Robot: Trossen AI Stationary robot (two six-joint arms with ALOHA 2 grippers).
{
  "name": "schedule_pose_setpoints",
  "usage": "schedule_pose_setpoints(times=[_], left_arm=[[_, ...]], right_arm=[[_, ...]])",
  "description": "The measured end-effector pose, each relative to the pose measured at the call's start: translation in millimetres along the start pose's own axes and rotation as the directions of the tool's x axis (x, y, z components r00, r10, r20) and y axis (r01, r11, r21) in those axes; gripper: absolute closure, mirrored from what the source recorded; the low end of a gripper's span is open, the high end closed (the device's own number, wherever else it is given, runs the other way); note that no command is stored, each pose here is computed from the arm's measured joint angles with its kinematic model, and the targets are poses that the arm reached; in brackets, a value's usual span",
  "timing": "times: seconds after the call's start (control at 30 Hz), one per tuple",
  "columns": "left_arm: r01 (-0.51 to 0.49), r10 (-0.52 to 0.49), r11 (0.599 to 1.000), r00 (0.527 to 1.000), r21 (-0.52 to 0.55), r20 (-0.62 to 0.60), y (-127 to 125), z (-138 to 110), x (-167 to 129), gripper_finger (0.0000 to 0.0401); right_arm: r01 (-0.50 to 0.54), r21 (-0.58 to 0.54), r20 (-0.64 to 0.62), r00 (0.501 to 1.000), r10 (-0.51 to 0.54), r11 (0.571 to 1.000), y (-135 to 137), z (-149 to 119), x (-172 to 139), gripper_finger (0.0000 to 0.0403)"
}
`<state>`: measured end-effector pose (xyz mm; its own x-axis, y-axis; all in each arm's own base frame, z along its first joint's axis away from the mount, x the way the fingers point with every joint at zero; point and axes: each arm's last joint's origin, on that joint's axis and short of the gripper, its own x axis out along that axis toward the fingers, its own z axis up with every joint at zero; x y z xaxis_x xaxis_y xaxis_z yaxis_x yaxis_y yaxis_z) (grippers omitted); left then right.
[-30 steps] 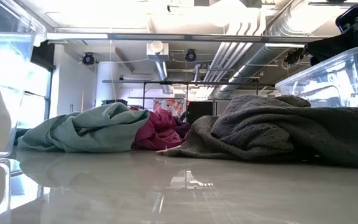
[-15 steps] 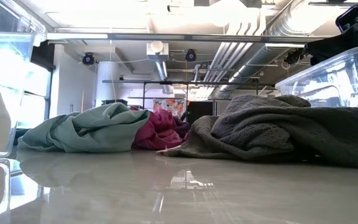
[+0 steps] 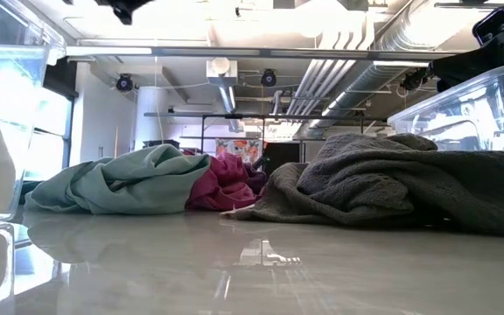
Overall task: Sort microfiber towel by color & place in baskets
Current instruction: Put the light orange microfiber towel into the bottom transparent bin
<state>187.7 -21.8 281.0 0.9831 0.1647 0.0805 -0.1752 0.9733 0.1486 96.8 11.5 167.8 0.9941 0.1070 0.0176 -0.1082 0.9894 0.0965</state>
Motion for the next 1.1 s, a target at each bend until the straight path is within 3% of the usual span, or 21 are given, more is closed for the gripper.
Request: schedule_pose_setpoints(times=[0.23,0.37,0.5,0.63,0.73,0.83,0.97,1.1], left_arm=[[-0.098,0.100,0.992,0.995,0.084,-0.017,30,-7,17,0.0268],[-0.135,0.139,0.986,0.990,0.094,-0.037,38,-12,21,0.0268],[-0.150,0.157,0.981,0.987,0.125,-0.042,41,-12,21,0.0268],[-0.216,0.231,0.948,0.972,0.232,-0.037,47,-12,21,0.0268],[-0.353,0.379,0.888,0.925,0.296,-0.033,57,-11,20,0.0268],[-0.475,0.502,0.827,0.865,0.299,-0.015,69,-9,18,0.0268],[-0.522,0.550,0.806,0.835,0.279,-0.028,83,-12,16,0.0268],[-0.511,0.543,0.824,0.836,0.245,-0.080,90,-19,17,0.0268]], right_arm=[[0.024,0.019,0.037,0.999,-0.025,1.000,-1,3,0,0.0402],[0.018,0.175,0.272,0.960,-0.066,0.984,0,26,-4,0.0402],[-0.039,0.022,0.458,0.889,0.025,0.999,4,52,-13,0.0402],[0.003,-0.097,0.508,0.860,0.047,0.995,7,78,-19,0.0402],[0.133,-0.126,0.457,0.887,-0.062,0.983,6,96,-16,0.0402],[0.328,-0.125,0.341,0.901,-0.270,0.936,1,114,-4,0.0402],[0.553,-0.205,0.124,0.833,-0.539,0.808,-11,137,22,0.0395],[0.609,-0.314,-0.084,0.747,-0.660,0.729,-33,152,56,0.0369]])
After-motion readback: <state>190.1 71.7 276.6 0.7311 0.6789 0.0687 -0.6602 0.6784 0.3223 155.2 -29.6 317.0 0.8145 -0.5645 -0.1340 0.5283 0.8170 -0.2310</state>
